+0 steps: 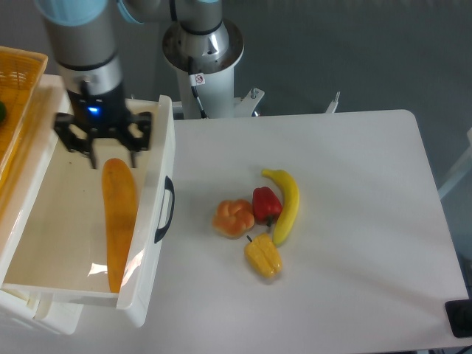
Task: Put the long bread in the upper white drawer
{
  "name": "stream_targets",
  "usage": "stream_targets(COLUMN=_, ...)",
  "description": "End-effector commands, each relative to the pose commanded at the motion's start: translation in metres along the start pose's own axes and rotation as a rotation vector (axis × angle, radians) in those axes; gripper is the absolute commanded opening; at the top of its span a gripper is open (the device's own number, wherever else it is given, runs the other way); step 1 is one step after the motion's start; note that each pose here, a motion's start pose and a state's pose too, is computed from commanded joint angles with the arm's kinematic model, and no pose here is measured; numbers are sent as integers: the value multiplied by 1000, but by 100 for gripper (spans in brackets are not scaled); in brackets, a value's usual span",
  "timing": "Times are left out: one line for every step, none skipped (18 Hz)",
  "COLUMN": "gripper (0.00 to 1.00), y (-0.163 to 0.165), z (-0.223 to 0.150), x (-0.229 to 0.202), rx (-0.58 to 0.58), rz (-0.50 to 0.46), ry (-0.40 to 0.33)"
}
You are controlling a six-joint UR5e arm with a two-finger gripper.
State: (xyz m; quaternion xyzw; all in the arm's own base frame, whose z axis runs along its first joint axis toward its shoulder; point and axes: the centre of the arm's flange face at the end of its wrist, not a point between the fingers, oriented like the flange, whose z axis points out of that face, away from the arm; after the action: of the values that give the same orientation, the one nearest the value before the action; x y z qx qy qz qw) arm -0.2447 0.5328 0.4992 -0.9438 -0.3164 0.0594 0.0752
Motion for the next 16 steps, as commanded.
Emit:
stream_targets(gripper=65, y=-2, z=4, x=-7, rx=-7, rz=-7, ry=-8)
stream_targets(gripper=65, y=-5, z=6, x=-16, rx=-5, rz=-21, ry=-15)
stream_targets(gripper=65, y=-10, z=12, x=-22, rx=-1, rz=-32, ry=-18)
stream_targets(gripper=65, y=-14, z=15, x=-29, rx=8, rz=-44, ry=-22)
stream_targets(gripper=65, y=-16, z=19, x=-38, rx=7, rz=-56, ry=-27)
stream_targets(gripper=65, y=-18, z=24, x=-45, rx=3, rz=-58, ry=-44)
stream_targets(gripper=65, y=-21, z=28, x=-52, rx=1, rz=-51, ry=-64)
stream_targets(gripper=65, y=-24, z=34, x=-55, rx=5, rz=-35, ry=-80)
stream_targets(gripper=65, y=-28, z=43, x=-61, rx=8, rz=-28, ry=-100)
stream_targets(gripper=64, y=-32, z=51, x=-64, rx=10, rz=-16, ry=-118)
stream_targets(gripper=64, y=-34, z=61, x=-66, rx=1, rz=1, ry=-136)
stream_targets(gripper=64, y=-37, z=71, x=-67, rx=-8, rz=17, ry=-155)
stream_targets(gripper=64, y=-39, z=80, x=-69, rx=-18, rz=33, ry=-178)
stream_targets(gripper=64, y=-42, z=88, x=-70, rx=-22, rz=36, ry=-195)
stream_targets(gripper=64, y=-45, z=94, x=-70, rx=-22, rz=38, ry=-201)
stream_targets(gripper=64, y=-46, z=102, x=-71, rx=-29, rz=36, ry=-208)
